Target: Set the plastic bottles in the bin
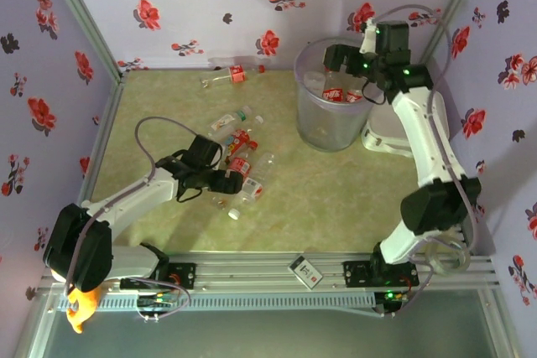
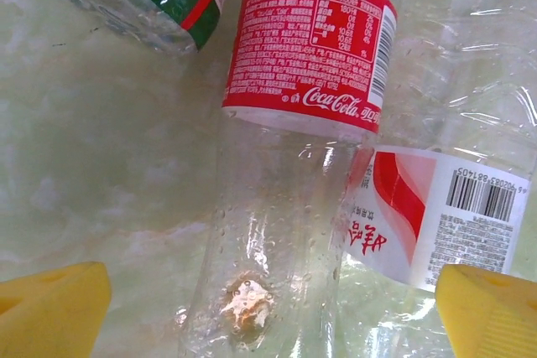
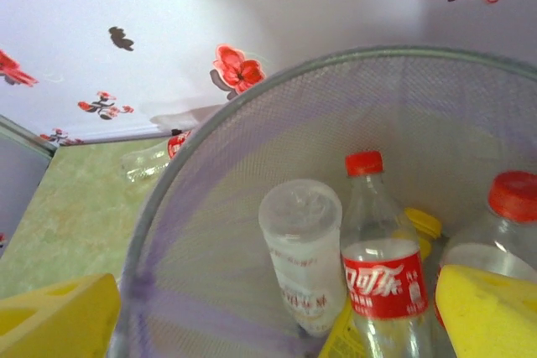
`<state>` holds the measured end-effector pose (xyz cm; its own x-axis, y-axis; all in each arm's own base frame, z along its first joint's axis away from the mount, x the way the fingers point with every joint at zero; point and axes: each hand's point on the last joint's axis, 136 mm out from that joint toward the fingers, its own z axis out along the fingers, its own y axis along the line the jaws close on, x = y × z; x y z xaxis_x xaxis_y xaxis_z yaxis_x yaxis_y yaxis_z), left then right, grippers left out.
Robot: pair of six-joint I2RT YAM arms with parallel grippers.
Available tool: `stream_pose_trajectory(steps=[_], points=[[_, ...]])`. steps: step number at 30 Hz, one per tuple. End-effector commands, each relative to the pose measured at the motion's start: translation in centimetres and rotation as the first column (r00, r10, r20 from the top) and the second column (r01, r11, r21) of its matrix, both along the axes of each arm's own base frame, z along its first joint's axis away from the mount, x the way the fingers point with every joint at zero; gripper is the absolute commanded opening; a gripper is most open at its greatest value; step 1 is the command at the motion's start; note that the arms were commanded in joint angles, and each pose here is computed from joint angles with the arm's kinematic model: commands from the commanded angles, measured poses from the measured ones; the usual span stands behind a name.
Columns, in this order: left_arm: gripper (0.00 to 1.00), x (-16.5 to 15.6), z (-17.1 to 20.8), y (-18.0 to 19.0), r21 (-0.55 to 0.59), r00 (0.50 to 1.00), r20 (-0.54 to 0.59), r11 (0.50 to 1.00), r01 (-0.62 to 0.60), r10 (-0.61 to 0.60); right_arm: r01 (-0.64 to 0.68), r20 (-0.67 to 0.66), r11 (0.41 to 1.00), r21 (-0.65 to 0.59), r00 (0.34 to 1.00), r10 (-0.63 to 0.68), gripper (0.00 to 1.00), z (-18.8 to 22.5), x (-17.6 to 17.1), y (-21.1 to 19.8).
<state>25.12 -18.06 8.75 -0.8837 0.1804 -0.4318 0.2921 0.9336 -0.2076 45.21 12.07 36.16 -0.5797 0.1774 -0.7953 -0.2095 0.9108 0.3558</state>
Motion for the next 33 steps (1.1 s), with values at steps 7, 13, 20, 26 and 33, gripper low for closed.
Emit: stream_pose_trajectory(steps=[7,13,20,26,33], points=[[0.98,-1.0,-1.4,0.2,0.041,0.999,-0.048,0.999,0.022,-0.020,0.065,-0.032,0.997,-0.046,0.997,-0.066,0.99,-1.9,-6.5,-3.1],[0.97,-1.7,-2.5,0.1,0.059,0.996,-0.080,0.998,0.033,-0.028,0.080,-0.016,0.997,0.014,0.997,-0.080,0.99,-2.7,-9.4,-3.3],[0.96,-2.2,-4.4,0.0,0.105,0.989,-0.139,0.993,0.061,-0.046,0.094,0.019,0.994,0.054,0.995,-0.095,0.99,-4.2,-11.8,-3.6],[0.95,-2.0,-5.7,-0.1,0.150,0.986,-0.166,0.987,0.060,-0.034,0.128,0.025,0.988,0.084,0.991,-0.130,0.99,-6.5,-12.8,-4.1],[0.88,-1.6,-6.8,-0.5,0.207,0.981,-0.192,0.975,0.079,-0.039,0.122,-0.022,0.988,0.095,0.992,-0.121,0.99,-8.8,-13.2,-3.8]])
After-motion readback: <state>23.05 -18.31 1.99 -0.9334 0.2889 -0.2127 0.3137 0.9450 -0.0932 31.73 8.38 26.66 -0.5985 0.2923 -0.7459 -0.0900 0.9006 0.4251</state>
